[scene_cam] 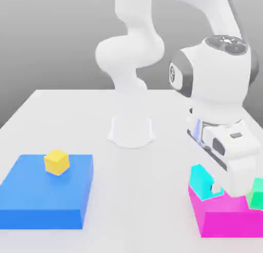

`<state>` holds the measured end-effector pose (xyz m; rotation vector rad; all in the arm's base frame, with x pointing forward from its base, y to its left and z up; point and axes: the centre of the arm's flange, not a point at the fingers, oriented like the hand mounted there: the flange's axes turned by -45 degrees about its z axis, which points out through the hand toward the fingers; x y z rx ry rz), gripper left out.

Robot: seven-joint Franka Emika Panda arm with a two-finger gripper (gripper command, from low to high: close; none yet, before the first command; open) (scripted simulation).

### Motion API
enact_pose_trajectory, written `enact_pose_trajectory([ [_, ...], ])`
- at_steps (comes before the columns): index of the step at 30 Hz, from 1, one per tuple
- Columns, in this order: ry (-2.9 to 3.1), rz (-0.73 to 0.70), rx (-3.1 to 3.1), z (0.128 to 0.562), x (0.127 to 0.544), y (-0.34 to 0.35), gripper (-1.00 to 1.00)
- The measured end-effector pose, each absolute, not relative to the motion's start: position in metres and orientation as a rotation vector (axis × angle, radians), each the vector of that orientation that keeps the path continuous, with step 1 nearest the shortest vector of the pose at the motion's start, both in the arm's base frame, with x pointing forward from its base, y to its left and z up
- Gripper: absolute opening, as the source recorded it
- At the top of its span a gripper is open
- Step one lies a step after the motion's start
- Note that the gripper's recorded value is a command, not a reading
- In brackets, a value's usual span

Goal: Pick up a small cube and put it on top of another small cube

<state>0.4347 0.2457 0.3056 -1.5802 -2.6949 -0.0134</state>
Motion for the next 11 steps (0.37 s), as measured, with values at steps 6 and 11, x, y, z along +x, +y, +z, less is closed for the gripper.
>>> enact_pose_trajectory([
  [6, -2.786, 0.002, -1.446, 0.280, 0.425, 0.296, 1.00],
  [11, -2.786, 0.002, -1.446, 0.280, 0.425, 0.296, 1.00],
])
